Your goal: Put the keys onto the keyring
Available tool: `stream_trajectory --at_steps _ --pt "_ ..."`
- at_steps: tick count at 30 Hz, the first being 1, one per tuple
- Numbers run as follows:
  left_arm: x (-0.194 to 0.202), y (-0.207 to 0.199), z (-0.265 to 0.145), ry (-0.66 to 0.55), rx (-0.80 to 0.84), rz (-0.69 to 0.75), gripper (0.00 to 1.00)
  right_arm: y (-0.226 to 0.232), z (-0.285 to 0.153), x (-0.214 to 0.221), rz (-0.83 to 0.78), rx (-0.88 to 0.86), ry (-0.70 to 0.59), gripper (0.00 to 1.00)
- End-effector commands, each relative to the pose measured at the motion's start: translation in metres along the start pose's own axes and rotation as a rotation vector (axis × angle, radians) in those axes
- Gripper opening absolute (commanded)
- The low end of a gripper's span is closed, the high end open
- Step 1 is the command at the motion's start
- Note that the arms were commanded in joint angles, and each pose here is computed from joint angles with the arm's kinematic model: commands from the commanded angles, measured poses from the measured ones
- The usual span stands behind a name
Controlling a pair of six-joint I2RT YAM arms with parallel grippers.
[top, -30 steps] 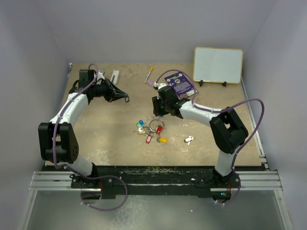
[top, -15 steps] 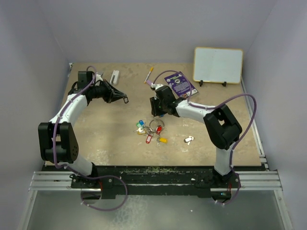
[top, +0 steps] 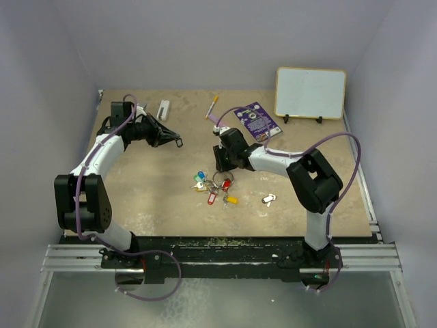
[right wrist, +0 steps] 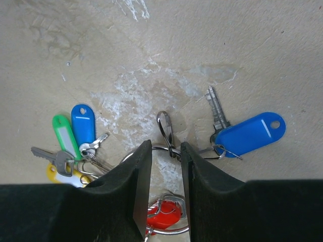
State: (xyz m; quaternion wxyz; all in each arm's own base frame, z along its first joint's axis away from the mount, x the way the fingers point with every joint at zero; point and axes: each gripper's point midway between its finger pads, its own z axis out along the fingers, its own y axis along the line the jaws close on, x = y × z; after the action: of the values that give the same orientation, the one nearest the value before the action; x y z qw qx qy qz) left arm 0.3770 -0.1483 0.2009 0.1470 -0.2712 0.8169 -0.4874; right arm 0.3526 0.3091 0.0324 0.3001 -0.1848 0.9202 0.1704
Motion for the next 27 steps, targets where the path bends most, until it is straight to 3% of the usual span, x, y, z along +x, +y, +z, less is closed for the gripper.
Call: stream_trajectory --at_steps 1,13,16,20,24,27 --pt "-0.005 -0.010 -0.004 -0.015 0.030 0.018 0.04 0.001 0.002 -0.001 -0.008 0.007 -0.016 0.34" --pt "-0.004 -0.008 -0.003 -0.010 0.029 0.012 0.04 -0.006 0.012 0.010 0.001 0.046 0.018 0.26" --pt "-0.004 -0.009 -0.004 -0.008 0.031 0.004 0.04 -0.007 0.012 0.014 0.000 0.046 0.033 0.20" --pt "-0.003 -0.012 -0.005 0.000 0.031 -0.018 0.04 -0.009 0.010 0.023 0.003 0.048 0.050 0.00" --pt "-0.002 -0.013 -0.004 0.014 0.014 -0.092 0.04 -0.006 0.000 0.023 -0.005 0.046 0.039 0.00" --pt "-0.004 -0.020 -0.004 0.023 0.020 -0.149 0.04 0.003 -0.023 0.000 -0.020 0.036 -0.045 0.00"
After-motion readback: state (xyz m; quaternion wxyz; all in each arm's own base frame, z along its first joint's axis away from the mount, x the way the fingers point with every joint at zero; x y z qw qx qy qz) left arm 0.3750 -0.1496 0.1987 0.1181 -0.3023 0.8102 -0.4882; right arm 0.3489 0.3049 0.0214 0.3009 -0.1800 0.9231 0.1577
